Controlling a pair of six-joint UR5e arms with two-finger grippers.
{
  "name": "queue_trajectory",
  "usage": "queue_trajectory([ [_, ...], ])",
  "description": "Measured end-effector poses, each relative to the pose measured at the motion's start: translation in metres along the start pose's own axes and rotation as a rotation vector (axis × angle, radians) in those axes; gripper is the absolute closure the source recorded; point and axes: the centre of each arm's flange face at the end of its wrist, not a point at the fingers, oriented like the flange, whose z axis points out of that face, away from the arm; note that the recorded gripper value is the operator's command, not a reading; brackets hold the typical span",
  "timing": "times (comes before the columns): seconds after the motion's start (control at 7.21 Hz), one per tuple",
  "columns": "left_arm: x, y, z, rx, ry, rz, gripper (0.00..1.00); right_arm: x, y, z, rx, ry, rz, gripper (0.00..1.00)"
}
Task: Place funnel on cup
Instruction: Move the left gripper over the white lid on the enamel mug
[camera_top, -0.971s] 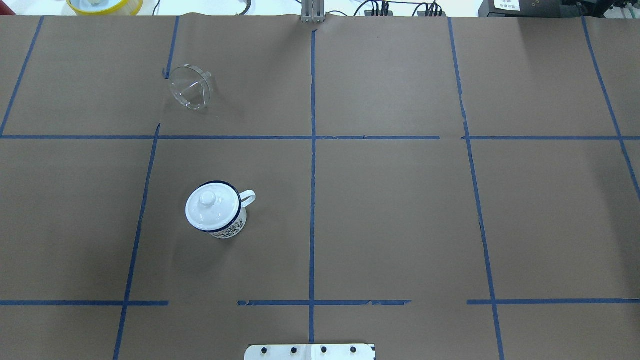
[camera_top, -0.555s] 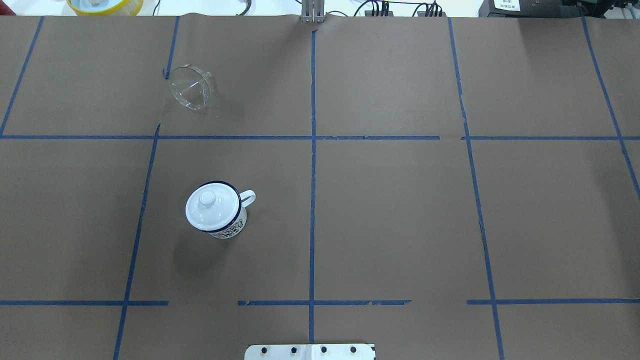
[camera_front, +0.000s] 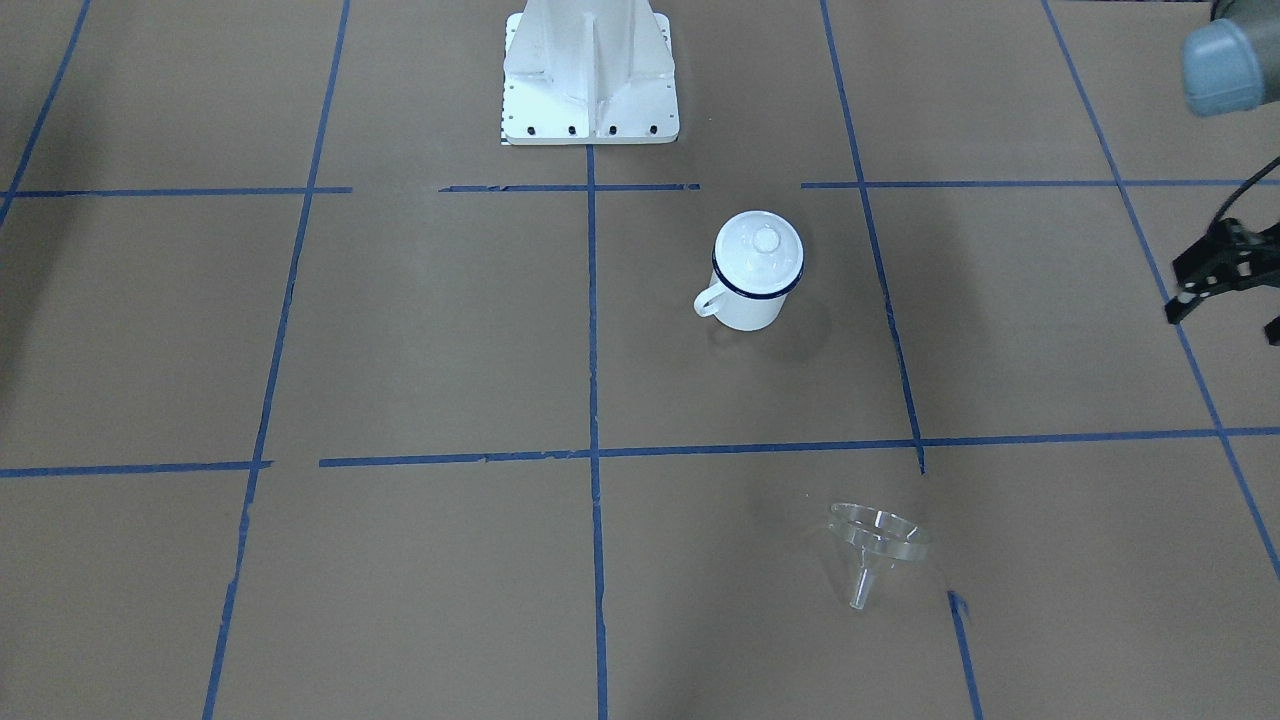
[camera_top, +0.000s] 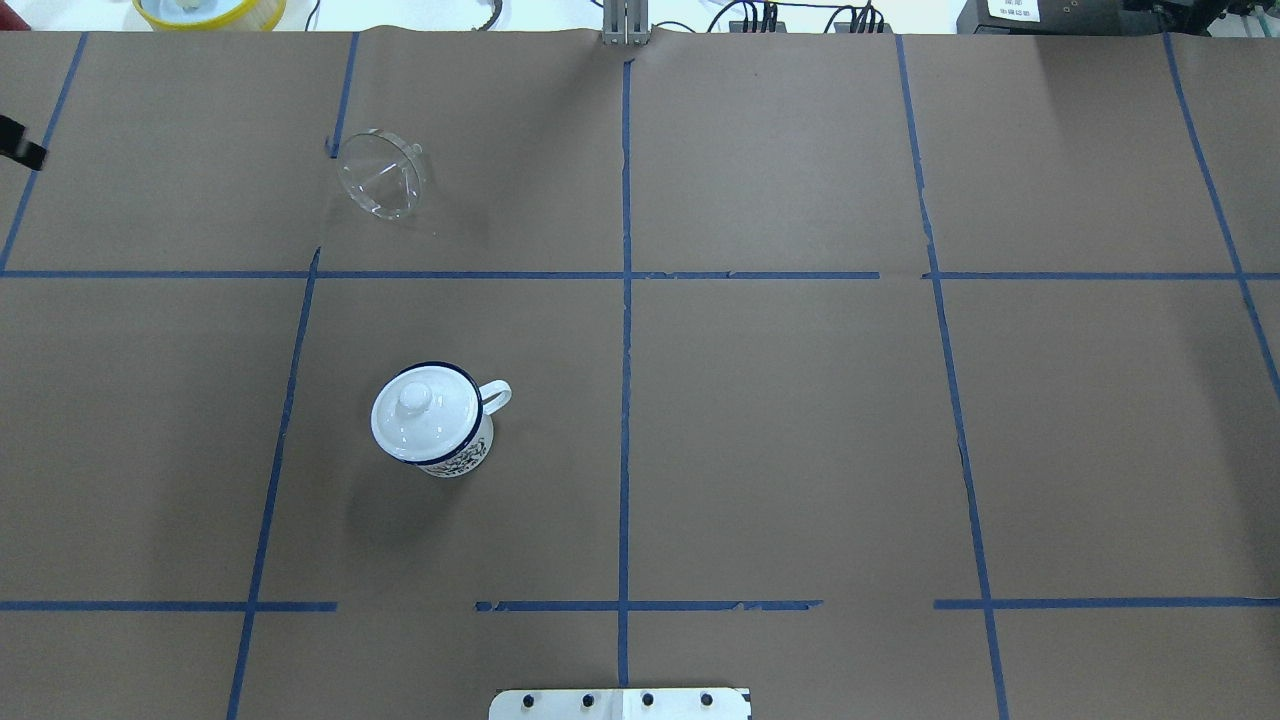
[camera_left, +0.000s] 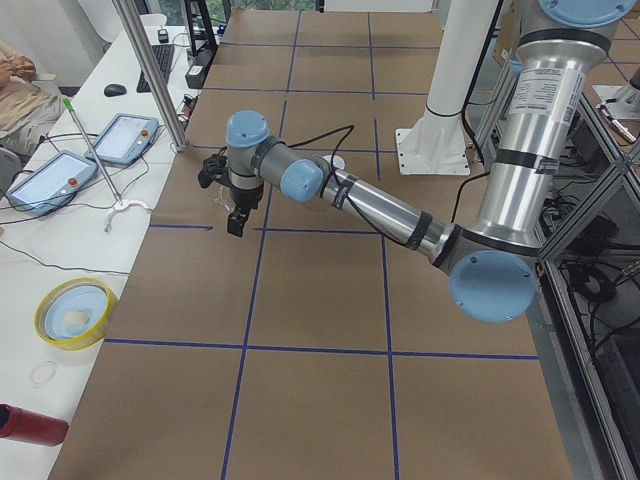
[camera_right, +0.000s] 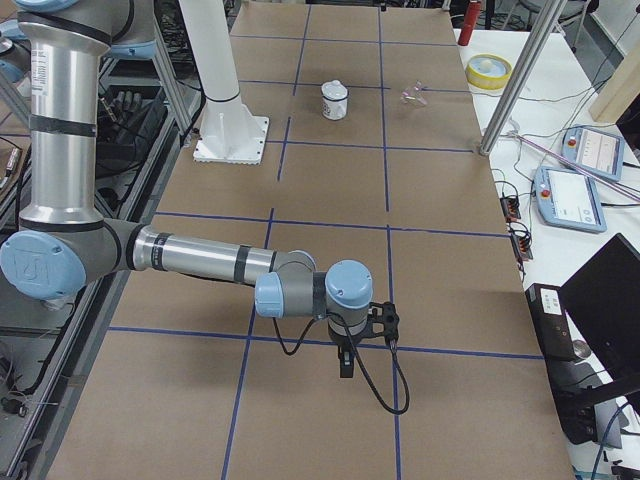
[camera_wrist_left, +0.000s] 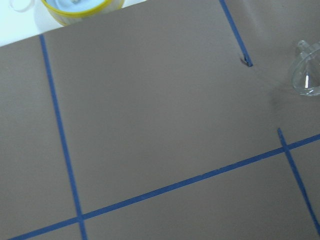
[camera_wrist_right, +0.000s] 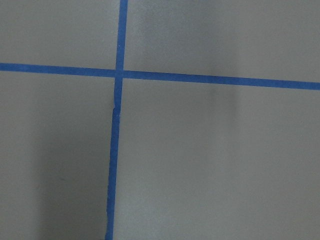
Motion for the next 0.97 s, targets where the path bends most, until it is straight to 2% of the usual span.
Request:
queue_trajectory([
  [0.28, 0.129, -0.004, 0.034, -0.025, 0.054, -0.156, 0.0, 0.0, 0.0, 0.0, 0.0, 0.0, 0.0, 0.0],
  [0.55, 0.222, 0.02, 0.047, -0.062, 0.115, -0.252, 0.0, 0.0, 0.0, 0.0, 0.0, 0.0, 0.0, 0.0],
  [0.97, 0.302, 0.076, 0.068, -0.072, 0.099, -0.314, 0.0, 0.0, 0.0, 0.0, 0.0, 0.0, 0.0, 0.0],
])
